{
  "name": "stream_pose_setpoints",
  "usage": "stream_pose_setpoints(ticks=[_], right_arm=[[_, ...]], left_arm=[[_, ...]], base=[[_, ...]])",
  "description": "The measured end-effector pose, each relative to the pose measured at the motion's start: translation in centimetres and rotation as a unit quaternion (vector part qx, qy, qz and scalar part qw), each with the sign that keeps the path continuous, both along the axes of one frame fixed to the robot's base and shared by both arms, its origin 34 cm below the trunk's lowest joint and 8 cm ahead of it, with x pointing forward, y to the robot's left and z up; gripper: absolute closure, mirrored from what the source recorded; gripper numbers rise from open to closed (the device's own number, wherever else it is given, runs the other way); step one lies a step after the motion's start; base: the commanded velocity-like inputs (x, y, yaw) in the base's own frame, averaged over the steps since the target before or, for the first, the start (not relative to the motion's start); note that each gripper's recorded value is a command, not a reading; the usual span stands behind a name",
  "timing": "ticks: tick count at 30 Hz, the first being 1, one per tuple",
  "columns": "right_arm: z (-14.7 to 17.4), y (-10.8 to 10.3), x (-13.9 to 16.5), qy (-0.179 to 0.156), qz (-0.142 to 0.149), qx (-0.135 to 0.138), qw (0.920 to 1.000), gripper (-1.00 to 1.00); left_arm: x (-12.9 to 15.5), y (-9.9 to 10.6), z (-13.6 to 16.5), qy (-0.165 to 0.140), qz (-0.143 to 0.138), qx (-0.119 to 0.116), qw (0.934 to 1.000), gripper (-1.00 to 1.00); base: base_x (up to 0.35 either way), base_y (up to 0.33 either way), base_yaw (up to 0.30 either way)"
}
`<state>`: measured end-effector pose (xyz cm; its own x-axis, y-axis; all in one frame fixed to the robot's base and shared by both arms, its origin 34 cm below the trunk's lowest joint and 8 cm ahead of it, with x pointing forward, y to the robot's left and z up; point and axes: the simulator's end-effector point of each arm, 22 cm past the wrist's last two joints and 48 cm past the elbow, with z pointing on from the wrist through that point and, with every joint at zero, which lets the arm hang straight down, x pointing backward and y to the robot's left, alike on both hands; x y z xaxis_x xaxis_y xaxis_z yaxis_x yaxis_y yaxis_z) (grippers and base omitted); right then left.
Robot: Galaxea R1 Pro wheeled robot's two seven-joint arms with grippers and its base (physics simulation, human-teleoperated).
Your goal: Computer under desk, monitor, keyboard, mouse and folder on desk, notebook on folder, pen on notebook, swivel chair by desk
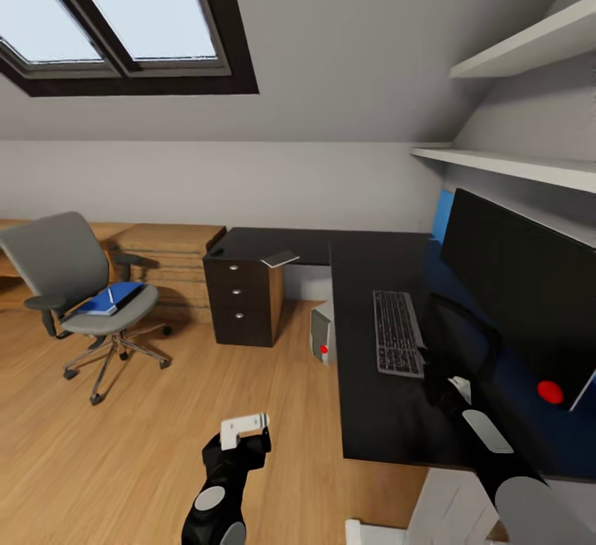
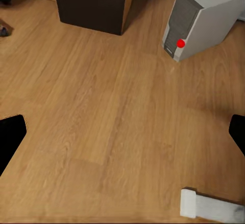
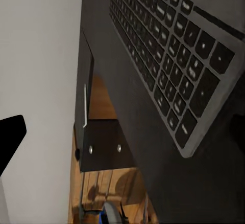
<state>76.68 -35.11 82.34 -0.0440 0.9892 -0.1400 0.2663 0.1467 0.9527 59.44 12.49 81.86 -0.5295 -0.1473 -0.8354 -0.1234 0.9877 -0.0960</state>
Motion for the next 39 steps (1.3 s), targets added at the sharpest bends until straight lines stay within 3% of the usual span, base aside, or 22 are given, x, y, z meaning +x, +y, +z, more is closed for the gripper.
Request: stream_pose_setpoints(ticks=[9, 14, 21, 25, 32, 39], right_arm=[[-0.3, 0.0, -0.1, 0.006, 0.0, -0.001, 1.0, -1.0], [-0.2, 0.2, 0.0, 0.006, 0.0, -0.001, 1.0, -1.0], [-0.1, 1.1, 0.1, 0.005, 0.01, -0.011, 0.9999, -1.0], [-0.3, 2.7, 0.2, 0.007, 0.029, -0.025, 0.9992, -1.0], [-0.8, 7.3, 0.2, 0.013, 0.088, -0.067, 0.9938, -1.0], [-1.0, 9.3, 0.1, 0.013, 0.108, -0.073, 0.9914, -1.0]], left_arm=[[0.3, 1.1, 0.3, -0.004, 0.008, 0.002, 1.0, -1.0], [0.7, 2.6, 0.3, -0.005, 0.024, 0.003, 0.9997, -1.0], [0.7, 3.2, 0.2, -0.003, 0.03, 0.004, 0.9995, -1.0], [0.7, 3.1, 0.2, -0.002, 0.029, 0.004, 0.9996, -1.0], [0.6, 3.0, 0.0, 0.0, 0.028, 0.004, 0.9996, -1.0], [0.6, 2.9, -0.1, 0.001, 0.026, 0.004, 0.9996, -1.0]], base=[[-0.326, 0.03, 0.0], [-0.254, 0.209, 0.0], [-0.164, 0.284, 0.0], [-0.05, 0.319, 0.0], [-0.012, 0.329, 0.0], [0.001, 0.332, 0.0]])
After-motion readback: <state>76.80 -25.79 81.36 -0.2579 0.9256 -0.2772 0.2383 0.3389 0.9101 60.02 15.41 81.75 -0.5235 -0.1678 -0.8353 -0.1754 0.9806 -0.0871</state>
